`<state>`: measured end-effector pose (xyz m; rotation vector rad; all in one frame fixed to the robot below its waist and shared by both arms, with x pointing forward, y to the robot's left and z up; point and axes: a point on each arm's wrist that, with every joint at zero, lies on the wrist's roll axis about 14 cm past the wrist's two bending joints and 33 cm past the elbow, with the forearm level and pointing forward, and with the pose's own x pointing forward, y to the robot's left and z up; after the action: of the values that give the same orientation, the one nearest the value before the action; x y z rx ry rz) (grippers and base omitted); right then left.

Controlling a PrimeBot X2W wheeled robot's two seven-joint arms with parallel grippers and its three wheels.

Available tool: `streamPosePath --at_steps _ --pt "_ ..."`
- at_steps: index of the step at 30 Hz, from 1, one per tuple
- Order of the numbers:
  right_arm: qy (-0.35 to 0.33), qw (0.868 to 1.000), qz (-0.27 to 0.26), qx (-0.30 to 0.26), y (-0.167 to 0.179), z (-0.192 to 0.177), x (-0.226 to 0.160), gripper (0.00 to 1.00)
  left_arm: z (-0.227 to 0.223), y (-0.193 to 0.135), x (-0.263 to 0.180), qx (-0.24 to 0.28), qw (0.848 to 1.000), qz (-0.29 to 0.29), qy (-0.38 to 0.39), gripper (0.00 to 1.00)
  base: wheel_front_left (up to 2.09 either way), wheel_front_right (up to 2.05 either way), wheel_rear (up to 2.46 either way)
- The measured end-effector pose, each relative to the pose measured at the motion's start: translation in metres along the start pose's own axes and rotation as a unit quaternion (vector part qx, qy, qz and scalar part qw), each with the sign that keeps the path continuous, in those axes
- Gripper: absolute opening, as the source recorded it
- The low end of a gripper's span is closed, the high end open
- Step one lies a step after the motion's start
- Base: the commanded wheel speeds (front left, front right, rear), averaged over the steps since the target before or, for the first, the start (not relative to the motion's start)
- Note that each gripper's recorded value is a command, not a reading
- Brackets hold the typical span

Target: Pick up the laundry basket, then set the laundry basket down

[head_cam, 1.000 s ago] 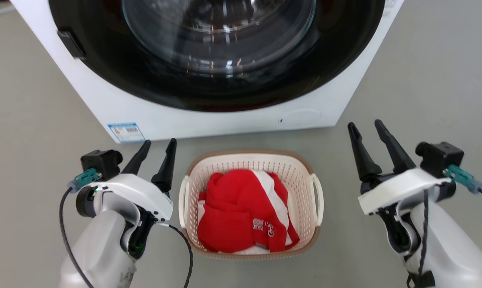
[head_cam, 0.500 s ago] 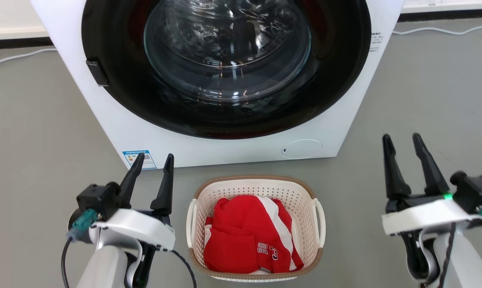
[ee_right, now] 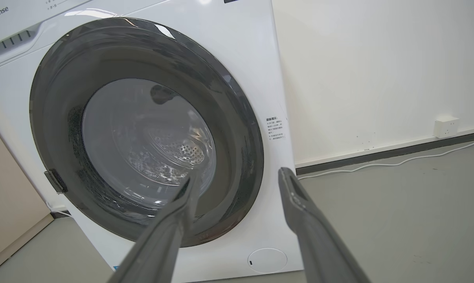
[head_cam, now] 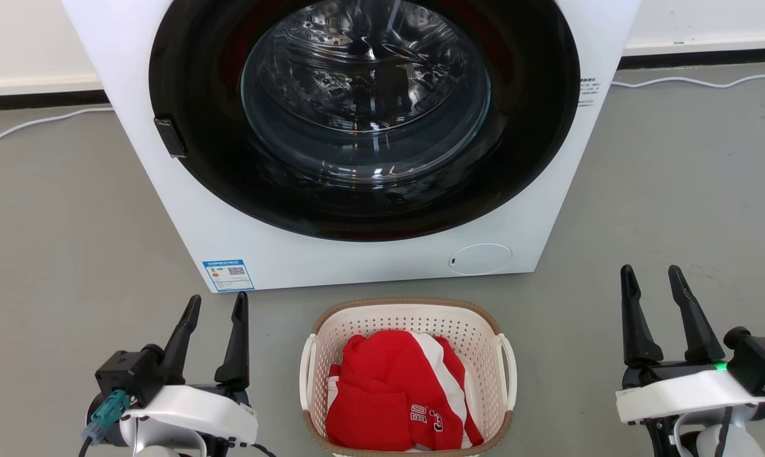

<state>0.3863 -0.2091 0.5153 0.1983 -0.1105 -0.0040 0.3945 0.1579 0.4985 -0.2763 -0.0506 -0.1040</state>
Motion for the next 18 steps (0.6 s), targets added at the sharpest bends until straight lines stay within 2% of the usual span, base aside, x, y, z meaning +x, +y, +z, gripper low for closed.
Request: streamPosePath --at_steps 10,18 --pt "-0.003 1.000 0.000 -0.001 0.000 0.002 0.000 1.00 -0.005 0.001 -0.001 -0.026 1.000 0.010 0.004 1.00 0.00 0.00 0.00" --pt "0.019 1.000 -0.002 -0.016 -0.004 -0.011 0.000 1.00 -0.008 0.002 -0.001 -0.028 0.999 0.013 0.008 1.00 0.00 0.00 0.00"
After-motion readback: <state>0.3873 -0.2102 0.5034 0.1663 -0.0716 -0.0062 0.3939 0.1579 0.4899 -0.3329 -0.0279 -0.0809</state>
